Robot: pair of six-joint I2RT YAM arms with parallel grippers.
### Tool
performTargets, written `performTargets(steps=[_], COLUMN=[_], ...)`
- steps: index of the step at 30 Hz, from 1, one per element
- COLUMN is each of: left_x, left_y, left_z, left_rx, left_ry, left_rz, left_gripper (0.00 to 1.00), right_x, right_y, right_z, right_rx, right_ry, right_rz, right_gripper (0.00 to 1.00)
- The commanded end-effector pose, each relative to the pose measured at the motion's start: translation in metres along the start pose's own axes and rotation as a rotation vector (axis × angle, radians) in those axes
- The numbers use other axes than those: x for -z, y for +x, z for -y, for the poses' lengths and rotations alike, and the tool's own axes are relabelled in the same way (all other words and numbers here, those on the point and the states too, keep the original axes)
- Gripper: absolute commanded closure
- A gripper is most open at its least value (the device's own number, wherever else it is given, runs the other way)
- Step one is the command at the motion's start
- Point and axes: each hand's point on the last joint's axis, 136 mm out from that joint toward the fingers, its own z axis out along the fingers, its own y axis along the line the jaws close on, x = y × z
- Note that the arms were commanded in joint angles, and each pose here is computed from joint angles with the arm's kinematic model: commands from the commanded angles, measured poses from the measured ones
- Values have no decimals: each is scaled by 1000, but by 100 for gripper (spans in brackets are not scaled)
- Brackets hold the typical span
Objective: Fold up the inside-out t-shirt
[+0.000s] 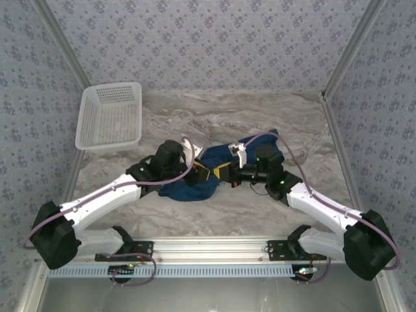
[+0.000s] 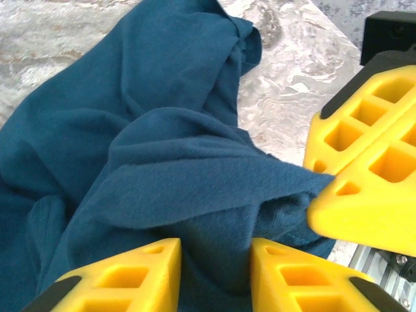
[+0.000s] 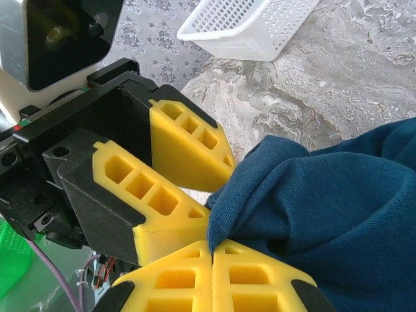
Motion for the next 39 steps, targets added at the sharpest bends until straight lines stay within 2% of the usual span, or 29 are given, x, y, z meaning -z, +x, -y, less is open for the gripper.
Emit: performTargets(steps=[1,6,8,11,15,19,22,25,28,32,34,36,38,39], left_x=[-1,5,16,35,52,67,70,64,53,42,45,53,60,63], left_y=[-15,-19,-28,-39,-45,-51,-51,-46,-42,-39,-42,-46,-49,-50], left_z=[16,12,15,35,55,64,63,58,45,37,46,56,62,64], left_rx=[-37,2,19,23,13,-2,-4,4,38,78,82,73,63,57], left_ry=[78,107,141,263,380,424,422,405,352,333,394,456,490,498], left_rz=[16,26,71,140,191,252,268,260,255,238,252,277,305,317], left_gripper=[77,100,100,100,100,100,100,100,100,100,100,100,100,100], right_x=[5,11,14,19,18,16,14,17,25,29,27,28,33,35], right_y=[-2,0,3,-3,-8,-9,-2,-14,-23,-27,-22,-21,-10,-7], right_z=[-5,3,14,33,37,39,28,-2,-24,-31,-16,15,49,57], right_rx=[20,21,23,42,56,61,85,106,101,105,66,30,0,-9], right_ry=[-12,34,97,238,282,299,231,57,-77,-119,-45,140,353,406], right_rz=[12,12,5,10,26,25,-10,72,139,154,132,114,44,17], right_gripper=[100,100,100,100,95,89,90,100,100,100,100,99,91,87])
